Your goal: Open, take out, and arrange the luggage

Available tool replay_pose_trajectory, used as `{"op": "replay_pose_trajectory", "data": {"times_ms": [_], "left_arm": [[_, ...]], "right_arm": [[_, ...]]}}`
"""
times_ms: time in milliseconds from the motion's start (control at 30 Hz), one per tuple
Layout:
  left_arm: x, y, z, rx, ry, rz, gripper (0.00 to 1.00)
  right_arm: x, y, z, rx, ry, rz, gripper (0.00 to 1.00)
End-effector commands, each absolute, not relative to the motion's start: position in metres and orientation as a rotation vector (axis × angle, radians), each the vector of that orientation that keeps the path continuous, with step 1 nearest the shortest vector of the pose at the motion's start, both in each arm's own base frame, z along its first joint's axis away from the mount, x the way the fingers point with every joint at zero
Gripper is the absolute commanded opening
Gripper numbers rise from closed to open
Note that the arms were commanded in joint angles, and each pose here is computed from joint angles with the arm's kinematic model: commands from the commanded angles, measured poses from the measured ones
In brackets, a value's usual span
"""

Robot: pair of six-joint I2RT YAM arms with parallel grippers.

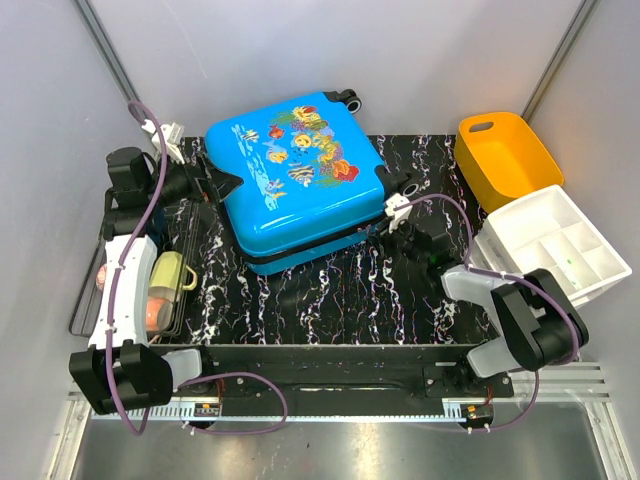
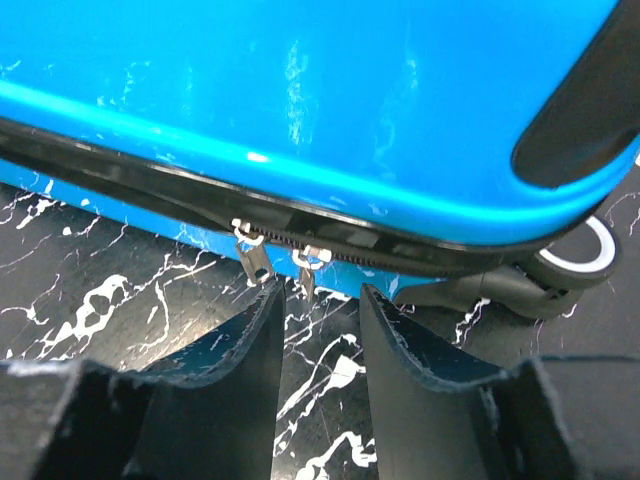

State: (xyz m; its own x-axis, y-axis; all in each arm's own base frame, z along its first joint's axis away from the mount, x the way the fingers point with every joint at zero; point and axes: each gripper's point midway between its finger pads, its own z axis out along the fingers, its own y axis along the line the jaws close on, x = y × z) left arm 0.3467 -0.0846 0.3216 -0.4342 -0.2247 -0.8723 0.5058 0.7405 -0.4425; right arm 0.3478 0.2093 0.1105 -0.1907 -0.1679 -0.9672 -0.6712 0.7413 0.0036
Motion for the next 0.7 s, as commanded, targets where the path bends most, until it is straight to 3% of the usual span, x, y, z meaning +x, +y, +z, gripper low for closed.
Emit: {"op": "replay_pose_trajectory", "data": {"times_ms": [0, 133, 367, 433, 567, 667], "left_arm": [[0.349, -0.087, 0.329, 0.253, 1.797, -0.847, 0.94], [0.348, -0.086, 0.326, 0.244, 1.802, -0.840, 0.93], [0.346, -0.082, 0.314, 0.203, 1.824, -0.828, 0.92], [0.346, -0.080, 0.313, 0.187, 1.828, -0.829, 0.92], [0.348, -0.074, 0.307, 0.126, 1.840, -0.848, 0.91], [0.349, -0.072, 0.304, 0.110, 1.843, -0.849, 0.91]], "right_arm": [[0.372, 0.223, 0.150, -0.659, 1.591, 0.523, 0.44], [0.376, 0.228, 0.153, -0.655, 1.578, 0.543, 0.43], [0.380, 0.232, 0.146, -0.653, 1.593, 0.561, 0.34], [0.380, 0.231, 0.144, -0.642, 1.603, 0.553, 0.27], [0.380, 0.222, 0.144, -0.615, 1.617, 0.510, 0.01], [0.374, 0.217, 0.144, -0.607, 1.618, 0.498, 0.00]]}}
